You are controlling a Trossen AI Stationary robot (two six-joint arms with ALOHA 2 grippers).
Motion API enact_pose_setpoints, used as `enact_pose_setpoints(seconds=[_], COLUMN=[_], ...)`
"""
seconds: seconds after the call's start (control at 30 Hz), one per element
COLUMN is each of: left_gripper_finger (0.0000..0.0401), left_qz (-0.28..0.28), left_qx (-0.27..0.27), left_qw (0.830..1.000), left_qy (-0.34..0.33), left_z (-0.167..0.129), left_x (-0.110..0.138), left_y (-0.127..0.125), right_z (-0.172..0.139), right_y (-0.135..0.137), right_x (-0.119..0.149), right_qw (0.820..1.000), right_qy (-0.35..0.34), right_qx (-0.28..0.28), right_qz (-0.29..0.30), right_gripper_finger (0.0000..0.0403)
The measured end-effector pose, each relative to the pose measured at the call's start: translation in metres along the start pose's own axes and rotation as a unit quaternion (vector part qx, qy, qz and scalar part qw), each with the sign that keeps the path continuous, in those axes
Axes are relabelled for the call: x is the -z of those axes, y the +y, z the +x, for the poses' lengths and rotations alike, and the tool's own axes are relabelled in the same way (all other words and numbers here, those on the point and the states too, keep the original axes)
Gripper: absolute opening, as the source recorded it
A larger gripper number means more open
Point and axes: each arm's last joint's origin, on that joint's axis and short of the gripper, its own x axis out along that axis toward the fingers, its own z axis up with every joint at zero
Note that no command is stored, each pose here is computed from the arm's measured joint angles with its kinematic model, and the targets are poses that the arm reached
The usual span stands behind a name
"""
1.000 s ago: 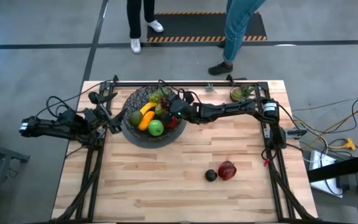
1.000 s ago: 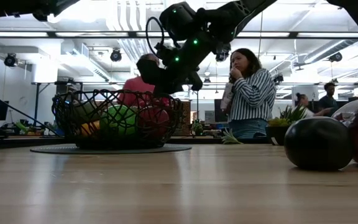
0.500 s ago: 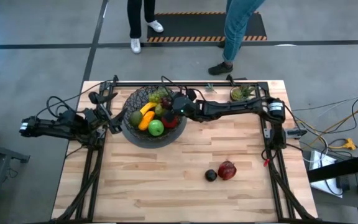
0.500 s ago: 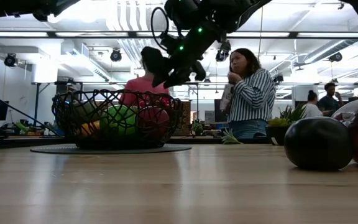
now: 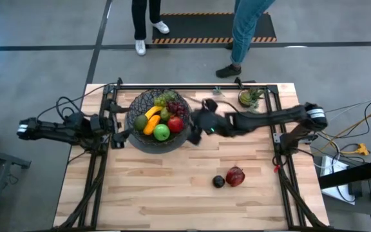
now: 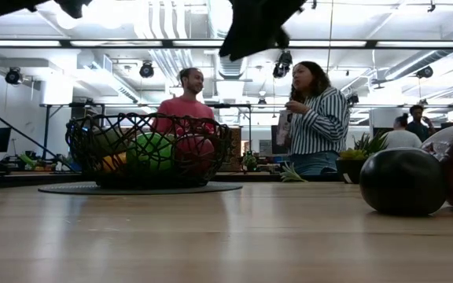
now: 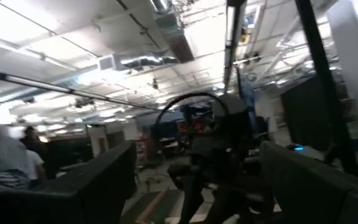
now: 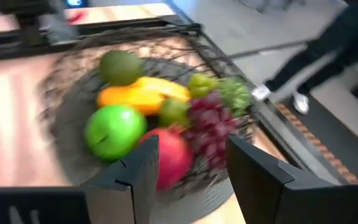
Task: Build produce basket
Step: Put the plum into the basket
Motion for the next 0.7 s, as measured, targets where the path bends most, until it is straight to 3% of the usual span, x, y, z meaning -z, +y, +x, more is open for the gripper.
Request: enact_pose_setpoints(seconds=[0.17,0.43,0.7], left_gripper_finger=[0.0322,0.0322,0.0322], left_qz=[-0.026,-0.073,-0.108], left_qx=[0.044,0.114,0.136], left_qw=[0.999,0.985,0.970], left_qy=[0.017,0.110,0.172], left_z=[0.019,0.055,0.093], left_x=[0.000,0.026,0.038], left_y=[-0.006,-0.026,-0.044], right_z=[-0.033,-0.069,-0.097], right_y=[0.015,0.010,0.005], right_x=[0.030,0.087,0.121], right_qw=[0.998,0.993,0.985], right_qy=[-0.018,-0.059,-0.055], right_qx=[-0.043,-0.089,-0.162], right_qz=[-0.043,-0.041,-0.038], right_gripper_finger=[0.0164,0.0162,0.0159])
